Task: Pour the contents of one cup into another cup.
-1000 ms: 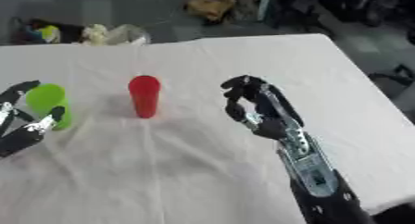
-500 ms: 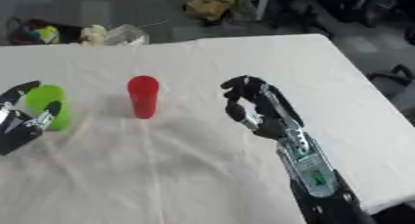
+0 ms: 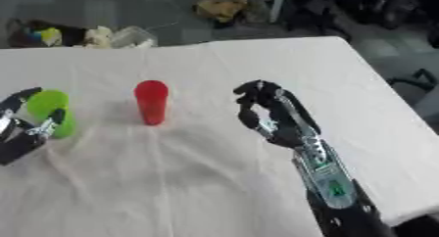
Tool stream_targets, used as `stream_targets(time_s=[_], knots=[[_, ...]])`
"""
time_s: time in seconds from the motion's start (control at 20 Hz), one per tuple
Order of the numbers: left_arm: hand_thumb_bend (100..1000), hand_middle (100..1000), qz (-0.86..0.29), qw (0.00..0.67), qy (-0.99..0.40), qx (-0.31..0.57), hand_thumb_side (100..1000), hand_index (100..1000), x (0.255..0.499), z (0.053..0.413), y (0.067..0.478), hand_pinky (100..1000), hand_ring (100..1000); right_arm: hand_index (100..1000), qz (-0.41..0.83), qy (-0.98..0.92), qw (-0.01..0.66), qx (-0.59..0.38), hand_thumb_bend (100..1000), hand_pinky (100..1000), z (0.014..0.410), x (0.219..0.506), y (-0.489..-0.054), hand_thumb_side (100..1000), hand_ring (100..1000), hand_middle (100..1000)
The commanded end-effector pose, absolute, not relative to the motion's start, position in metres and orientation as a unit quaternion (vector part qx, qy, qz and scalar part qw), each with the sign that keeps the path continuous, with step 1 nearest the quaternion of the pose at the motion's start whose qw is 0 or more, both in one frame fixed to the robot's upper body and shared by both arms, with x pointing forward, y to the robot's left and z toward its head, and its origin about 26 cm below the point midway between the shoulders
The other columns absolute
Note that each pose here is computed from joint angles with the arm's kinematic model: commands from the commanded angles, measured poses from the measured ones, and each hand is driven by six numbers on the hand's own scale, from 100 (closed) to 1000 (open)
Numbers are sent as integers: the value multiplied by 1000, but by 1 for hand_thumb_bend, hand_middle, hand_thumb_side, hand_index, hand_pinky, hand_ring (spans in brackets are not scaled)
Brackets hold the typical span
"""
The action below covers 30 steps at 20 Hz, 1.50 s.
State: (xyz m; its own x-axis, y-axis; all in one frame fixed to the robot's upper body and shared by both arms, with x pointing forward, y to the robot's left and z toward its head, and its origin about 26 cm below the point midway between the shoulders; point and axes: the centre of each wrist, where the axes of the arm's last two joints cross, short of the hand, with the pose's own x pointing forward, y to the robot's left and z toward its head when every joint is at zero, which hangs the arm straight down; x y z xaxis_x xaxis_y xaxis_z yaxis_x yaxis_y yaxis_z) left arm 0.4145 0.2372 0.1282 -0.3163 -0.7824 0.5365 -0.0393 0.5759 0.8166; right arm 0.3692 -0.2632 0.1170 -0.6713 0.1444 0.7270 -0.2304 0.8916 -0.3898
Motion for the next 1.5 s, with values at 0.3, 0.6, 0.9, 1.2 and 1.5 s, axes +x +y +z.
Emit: stream_targets(time_s=[0.3, 0.6, 0.9, 1.2, 1.5], knots=[[396, 935, -395, 502, -698, 324, 734, 977, 418, 130, 243, 611, 1000, 686, 236, -889, 392, 22, 645, 710, 125, 369, -264, 660, 407, 413], [305, 896, -386, 507, -701, 320, 715, 954, 421, 130, 241, 547, 1000, 686, 238, -889, 391, 24, 644, 709, 125, 370, -264, 660, 406, 411], [100, 796, -371, 522, -708, 298, 662, 946, 421, 125, 240, 437, 973, 686, 237, -889, 392, 24, 644, 708, 125, 370, -263, 659, 405, 411], [100, 743, -350, 551, -720, 235, 607, 956, 422, 116, 240, 370, 913, 686, 236, -888, 393, 24, 644, 707, 124, 370, -264, 658, 403, 410], [100, 722, -332, 547, -745, 189, 553, 955, 419, 117, 241, 340, 889, 686, 235, -889, 393, 23, 644, 707, 124, 370, -264, 659, 403, 410]])
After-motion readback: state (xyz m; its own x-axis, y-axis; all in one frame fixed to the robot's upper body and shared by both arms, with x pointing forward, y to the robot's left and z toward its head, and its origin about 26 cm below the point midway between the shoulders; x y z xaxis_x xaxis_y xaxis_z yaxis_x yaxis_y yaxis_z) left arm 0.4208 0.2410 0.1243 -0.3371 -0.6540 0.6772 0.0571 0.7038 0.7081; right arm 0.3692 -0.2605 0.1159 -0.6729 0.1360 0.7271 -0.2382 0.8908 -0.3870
